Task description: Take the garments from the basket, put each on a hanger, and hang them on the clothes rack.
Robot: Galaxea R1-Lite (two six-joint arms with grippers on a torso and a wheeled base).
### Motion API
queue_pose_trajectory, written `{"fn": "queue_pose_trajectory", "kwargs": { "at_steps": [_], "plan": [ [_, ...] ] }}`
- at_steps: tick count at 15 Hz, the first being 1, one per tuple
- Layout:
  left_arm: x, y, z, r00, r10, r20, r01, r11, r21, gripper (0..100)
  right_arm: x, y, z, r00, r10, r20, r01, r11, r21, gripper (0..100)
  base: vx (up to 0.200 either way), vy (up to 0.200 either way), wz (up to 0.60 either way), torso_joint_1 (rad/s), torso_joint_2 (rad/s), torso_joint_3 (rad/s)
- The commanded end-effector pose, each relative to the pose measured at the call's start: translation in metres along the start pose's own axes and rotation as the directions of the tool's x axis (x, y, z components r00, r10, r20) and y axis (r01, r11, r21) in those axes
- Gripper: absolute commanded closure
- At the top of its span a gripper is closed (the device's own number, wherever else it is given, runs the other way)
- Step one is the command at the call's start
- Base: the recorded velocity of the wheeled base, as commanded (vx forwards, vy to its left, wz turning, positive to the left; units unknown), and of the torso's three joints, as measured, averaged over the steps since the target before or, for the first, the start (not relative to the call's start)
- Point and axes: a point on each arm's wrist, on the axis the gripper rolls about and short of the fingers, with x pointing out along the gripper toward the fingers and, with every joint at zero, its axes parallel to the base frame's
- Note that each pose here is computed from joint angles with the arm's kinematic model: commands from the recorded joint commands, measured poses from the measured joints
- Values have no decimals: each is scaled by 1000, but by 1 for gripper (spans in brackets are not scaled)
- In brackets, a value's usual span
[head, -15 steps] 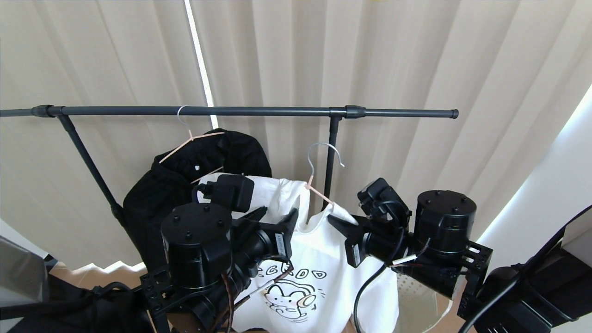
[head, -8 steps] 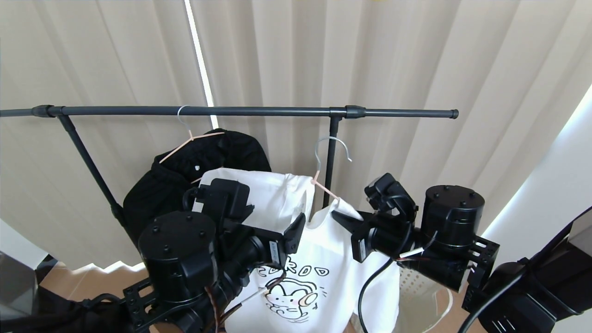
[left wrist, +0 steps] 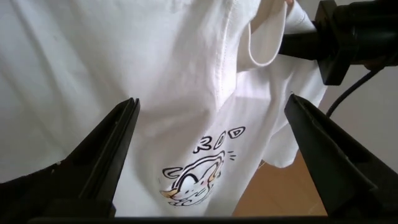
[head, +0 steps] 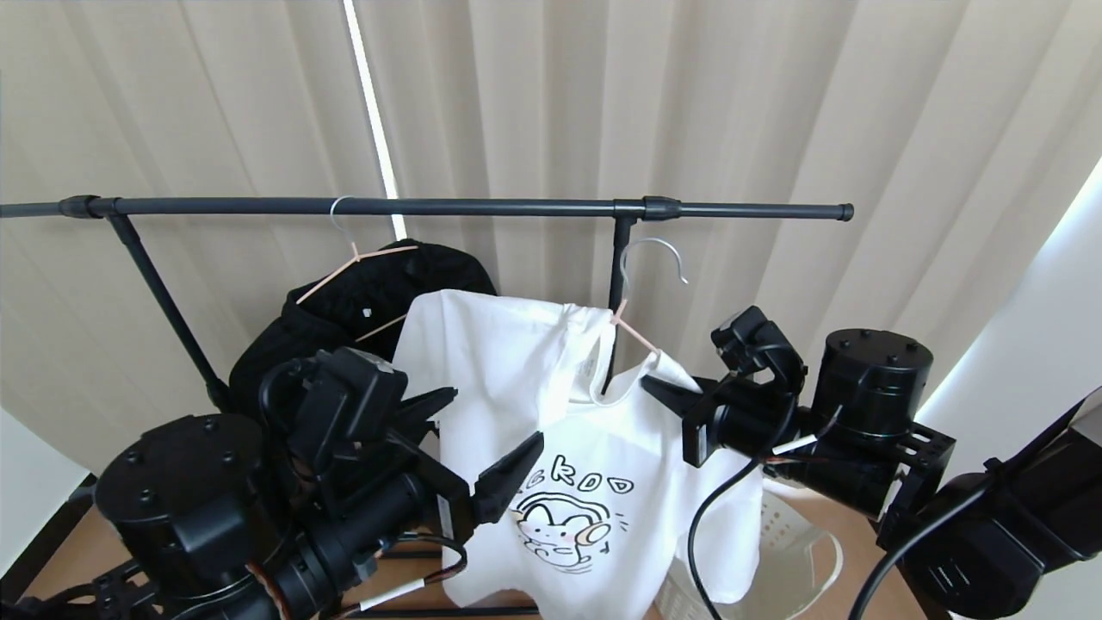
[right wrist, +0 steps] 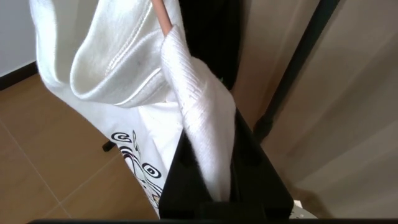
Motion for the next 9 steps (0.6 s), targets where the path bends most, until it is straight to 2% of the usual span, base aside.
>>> {"fn": "queue_pose_trajectory", "kwargs": {
  "at_steps": [1,3,6,7,9],
  "plan": [
    [-9,43,6,1000,21,23,-21,1000,-9,0,-4,-13,-1,1000,1,1,-1,1000,8,100,0,0,0,0,0,0],
    [-13,66,5,1000,9,21,-8,1000,-14,0,-10,-20,-3,1000,30,2,-30,999,11,100,0,0,0,0,0,0],
    [-24,104,-1,999,-50,3,50,998,-33,0,-18,-29,-4,997,63,45,-63,998,-1,100,0,0,0,0,0,0],
    [-20,116,-8,999,-31,-19,30,998,-48,0,-20,-28,-5,995,89,47,-89,996,-2,100,0,0,0,0,0,0],
    [-12,131,-17,999,3,-47,-6,998,-66,0,-25,-27,-5,992,116,49,-116,993,-5,100,0,0,0,0,0,0]
  ]
}}
